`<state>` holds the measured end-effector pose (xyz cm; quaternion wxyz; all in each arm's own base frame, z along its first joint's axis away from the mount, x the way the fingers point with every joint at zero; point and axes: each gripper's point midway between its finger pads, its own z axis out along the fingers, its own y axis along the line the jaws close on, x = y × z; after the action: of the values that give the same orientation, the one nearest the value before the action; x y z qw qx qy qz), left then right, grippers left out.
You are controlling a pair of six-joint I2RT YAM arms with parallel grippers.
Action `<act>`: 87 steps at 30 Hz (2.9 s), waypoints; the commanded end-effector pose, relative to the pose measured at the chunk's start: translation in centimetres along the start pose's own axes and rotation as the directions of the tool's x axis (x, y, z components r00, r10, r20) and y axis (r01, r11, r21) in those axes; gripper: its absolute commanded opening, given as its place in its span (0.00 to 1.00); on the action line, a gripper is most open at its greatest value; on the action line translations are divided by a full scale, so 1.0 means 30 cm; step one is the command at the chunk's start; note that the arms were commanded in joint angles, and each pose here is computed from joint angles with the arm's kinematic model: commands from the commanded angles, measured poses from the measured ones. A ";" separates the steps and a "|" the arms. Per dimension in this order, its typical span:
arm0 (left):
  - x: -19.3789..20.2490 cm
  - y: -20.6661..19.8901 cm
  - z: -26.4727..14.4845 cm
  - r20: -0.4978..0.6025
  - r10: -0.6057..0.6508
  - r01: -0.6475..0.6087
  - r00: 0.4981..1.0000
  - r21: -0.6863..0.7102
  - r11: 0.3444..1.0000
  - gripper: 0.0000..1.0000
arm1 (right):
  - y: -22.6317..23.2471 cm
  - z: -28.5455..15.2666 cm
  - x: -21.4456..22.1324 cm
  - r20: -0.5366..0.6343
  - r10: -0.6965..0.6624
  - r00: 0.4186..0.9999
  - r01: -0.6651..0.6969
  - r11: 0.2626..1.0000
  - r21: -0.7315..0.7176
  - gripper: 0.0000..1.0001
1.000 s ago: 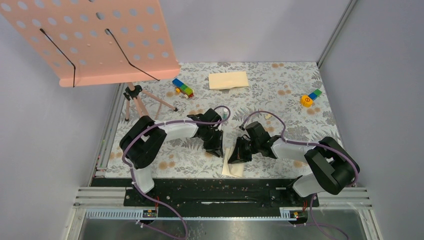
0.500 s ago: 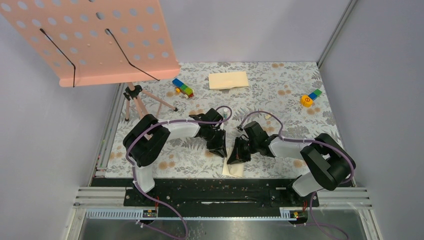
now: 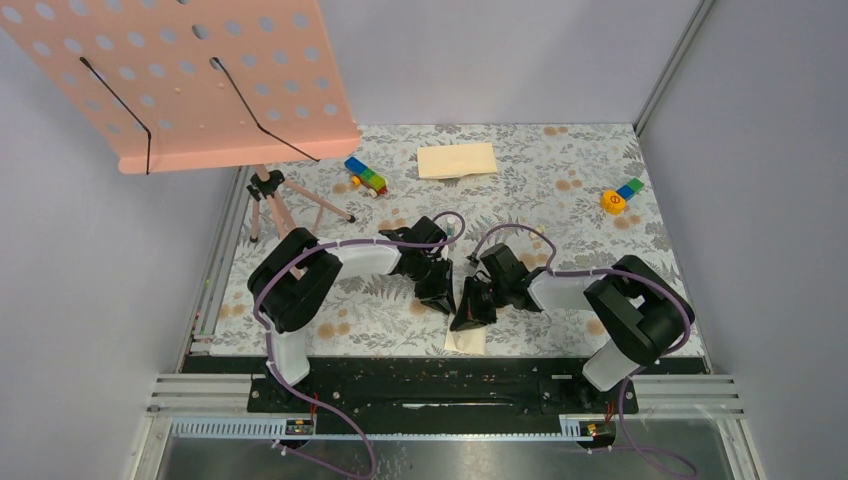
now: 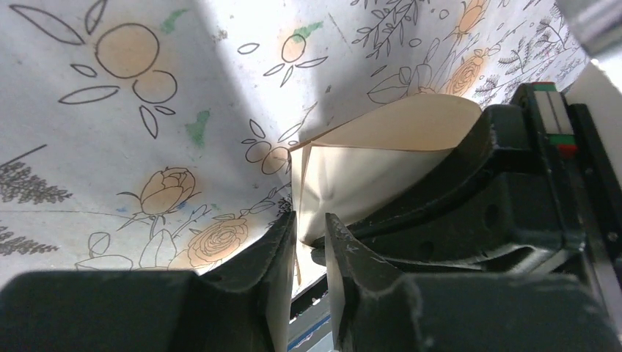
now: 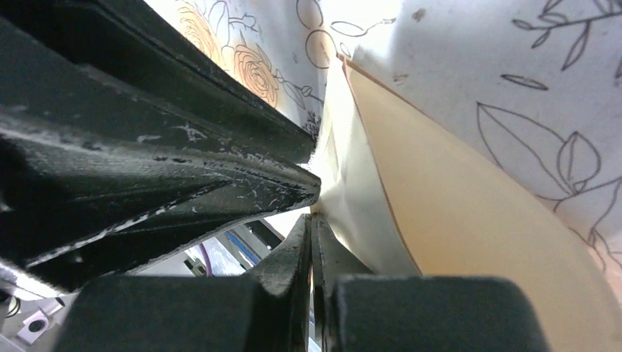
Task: Place the letter into the envelope and seal it
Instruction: Fold the letter at the center of the board.
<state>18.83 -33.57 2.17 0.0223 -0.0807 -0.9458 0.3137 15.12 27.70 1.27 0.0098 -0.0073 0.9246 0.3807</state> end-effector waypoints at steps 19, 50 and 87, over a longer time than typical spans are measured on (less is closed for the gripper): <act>-0.004 -0.026 -0.093 0.085 0.043 -0.043 0.995 0.000 0.999 0.24 | 0.012 0.007 -0.011 0.014 -0.020 1.000 0.020 1.000 -0.005 0.50; -0.041 -0.102 -0.013 0.054 0.022 -0.029 0.998 0.132 0.991 0.23 | 0.001 0.018 -0.007 0.002 -0.013 1.000 0.013 1.000 0.002 0.00; 0.017 0.027 0.018 0.002 0.006 -0.005 1.000 -0.107 0.994 0.21 | -0.176 -0.285 -0.034 0.393 0.042 0.919 -0.172 0.938 0.301 0.09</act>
<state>19.00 -34.83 2.07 0.0189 -0.0772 -0.9513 0.2977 15.83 18.79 4.85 0.1764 0.0873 0.9492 0.2455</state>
